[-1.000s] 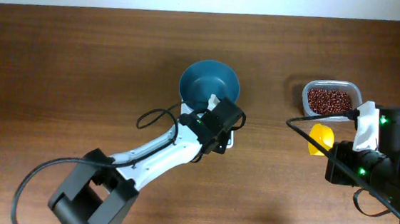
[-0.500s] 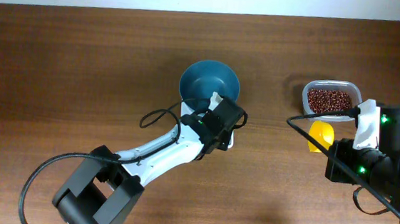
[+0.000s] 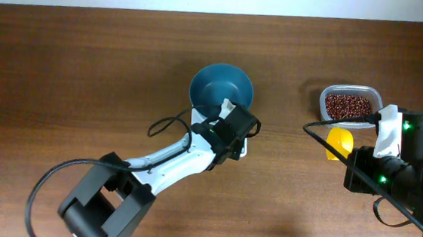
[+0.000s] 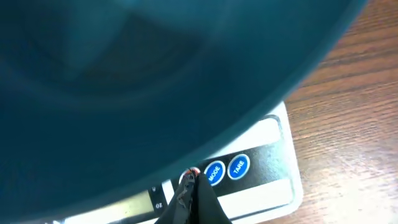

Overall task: Scoop item into bowl and weigh 50g on scale
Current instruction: 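Press scale button with left gripper, then pull left arm back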

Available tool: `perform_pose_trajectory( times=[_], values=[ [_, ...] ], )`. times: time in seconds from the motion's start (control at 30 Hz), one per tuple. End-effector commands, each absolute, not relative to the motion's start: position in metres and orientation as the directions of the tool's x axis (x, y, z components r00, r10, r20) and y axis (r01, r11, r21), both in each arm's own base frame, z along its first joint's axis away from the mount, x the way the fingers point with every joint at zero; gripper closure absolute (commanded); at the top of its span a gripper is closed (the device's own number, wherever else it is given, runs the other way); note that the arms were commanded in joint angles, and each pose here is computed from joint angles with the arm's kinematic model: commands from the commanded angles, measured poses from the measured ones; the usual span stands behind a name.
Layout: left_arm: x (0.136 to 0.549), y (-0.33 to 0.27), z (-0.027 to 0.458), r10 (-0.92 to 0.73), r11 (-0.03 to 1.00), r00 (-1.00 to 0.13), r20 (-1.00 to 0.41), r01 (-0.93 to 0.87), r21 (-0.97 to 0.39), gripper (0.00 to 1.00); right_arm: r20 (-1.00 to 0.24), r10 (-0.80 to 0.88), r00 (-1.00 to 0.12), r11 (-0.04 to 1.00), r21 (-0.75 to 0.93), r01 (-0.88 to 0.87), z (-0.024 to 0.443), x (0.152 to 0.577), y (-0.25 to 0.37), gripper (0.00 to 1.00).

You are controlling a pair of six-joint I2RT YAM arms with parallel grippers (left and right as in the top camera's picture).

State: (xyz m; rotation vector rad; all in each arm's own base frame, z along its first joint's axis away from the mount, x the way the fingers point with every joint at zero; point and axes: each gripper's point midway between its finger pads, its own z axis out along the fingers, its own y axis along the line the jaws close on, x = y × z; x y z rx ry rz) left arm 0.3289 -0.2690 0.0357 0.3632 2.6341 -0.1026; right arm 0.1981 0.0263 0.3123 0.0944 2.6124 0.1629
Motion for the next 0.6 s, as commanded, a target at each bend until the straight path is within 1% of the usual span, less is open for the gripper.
perform_pose_trajectory(
  times=[0.0, 0.57],
  values=[
    [0.326, -0.2647, 0.0169, 0.244, 0.965, -0.864, -0.439, 0.262, 0.02, 1.0, -0.494, 0.094, -0.865, 0.99, 0.139, 0.029, 0.3117, 0.1993, 0.0269, 0.96],
    [0.3262, -0.2648, 0.0134, 0.246, 0.965, -0.866, -0.436, 0.263, 0.023, 1.0, -0.495, 0.094, -0.864, 0.99, 0.139, 0.028, 0.3119, 0.1996, 0.0269, 0.96]
  ],
)
